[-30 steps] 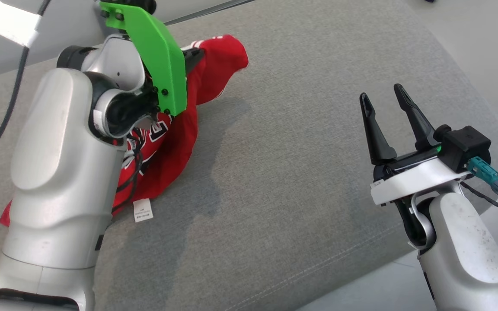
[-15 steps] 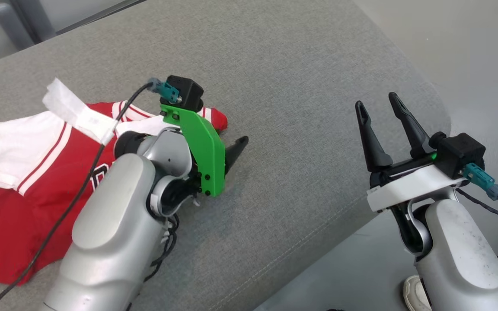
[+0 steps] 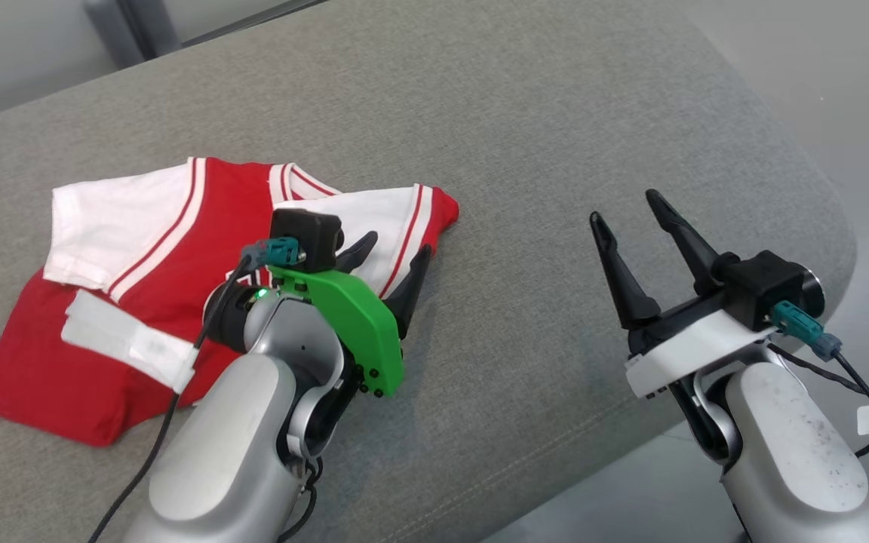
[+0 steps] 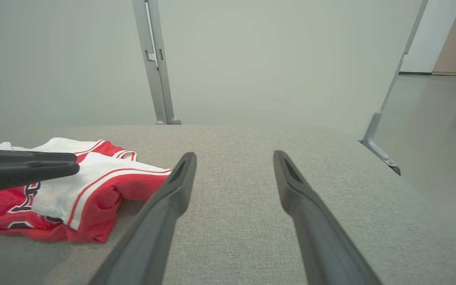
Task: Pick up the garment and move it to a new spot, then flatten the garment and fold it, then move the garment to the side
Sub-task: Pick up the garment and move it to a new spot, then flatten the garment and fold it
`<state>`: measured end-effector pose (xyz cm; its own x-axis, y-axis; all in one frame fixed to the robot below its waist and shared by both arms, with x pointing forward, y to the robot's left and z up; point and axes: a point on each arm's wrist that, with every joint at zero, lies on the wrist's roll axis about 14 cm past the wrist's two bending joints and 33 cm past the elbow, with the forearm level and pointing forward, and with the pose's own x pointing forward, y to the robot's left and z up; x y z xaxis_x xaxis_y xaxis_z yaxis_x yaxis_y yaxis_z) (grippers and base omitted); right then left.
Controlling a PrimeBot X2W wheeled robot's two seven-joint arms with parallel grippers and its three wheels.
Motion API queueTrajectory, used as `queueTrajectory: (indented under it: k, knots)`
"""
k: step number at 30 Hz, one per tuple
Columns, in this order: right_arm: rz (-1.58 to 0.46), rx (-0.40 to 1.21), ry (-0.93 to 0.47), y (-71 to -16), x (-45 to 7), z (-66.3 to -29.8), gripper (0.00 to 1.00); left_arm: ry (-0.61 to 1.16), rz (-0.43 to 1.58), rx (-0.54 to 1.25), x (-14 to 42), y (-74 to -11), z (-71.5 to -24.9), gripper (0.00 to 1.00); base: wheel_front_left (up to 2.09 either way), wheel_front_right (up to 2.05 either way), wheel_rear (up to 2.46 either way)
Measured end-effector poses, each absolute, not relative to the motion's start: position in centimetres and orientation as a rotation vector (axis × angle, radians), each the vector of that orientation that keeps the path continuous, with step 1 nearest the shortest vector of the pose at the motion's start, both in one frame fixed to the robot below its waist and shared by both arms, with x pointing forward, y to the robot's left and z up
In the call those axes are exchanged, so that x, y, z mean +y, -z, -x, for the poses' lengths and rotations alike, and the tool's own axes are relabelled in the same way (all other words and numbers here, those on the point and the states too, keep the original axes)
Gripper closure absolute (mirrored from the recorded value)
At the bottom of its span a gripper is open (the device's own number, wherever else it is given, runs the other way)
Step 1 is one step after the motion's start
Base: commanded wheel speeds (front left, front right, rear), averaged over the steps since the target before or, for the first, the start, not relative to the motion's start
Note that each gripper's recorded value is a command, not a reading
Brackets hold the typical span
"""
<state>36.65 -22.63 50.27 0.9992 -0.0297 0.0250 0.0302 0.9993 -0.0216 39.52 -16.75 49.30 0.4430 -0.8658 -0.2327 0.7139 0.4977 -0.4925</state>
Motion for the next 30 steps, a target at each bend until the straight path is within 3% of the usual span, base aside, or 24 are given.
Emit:
queueTrajectory:
  k: [7,16,30]
  knots:
    - [0.048,-0.006,-0.185,-49.6,-16.9,-38.9,0.00,0.785,0.328,0.466,-10.1,-46.9,-40.2,0.00,0.00,0.00,0.00]
    - [0.132,0.099,-0.417,-46.7,-11.0,-39.9,0.00,0.541,0.362,0.519,-2.4,-43.3,-37.7,0.00,0.00,0.00,0.00]
    - [0.250,0.162,-0.576,-45.5,-7.5,-43.0,0.00,0.367,0.440,0.463,2.7,-44.3,-36.1,0.00,0.00,0.00,0.00]
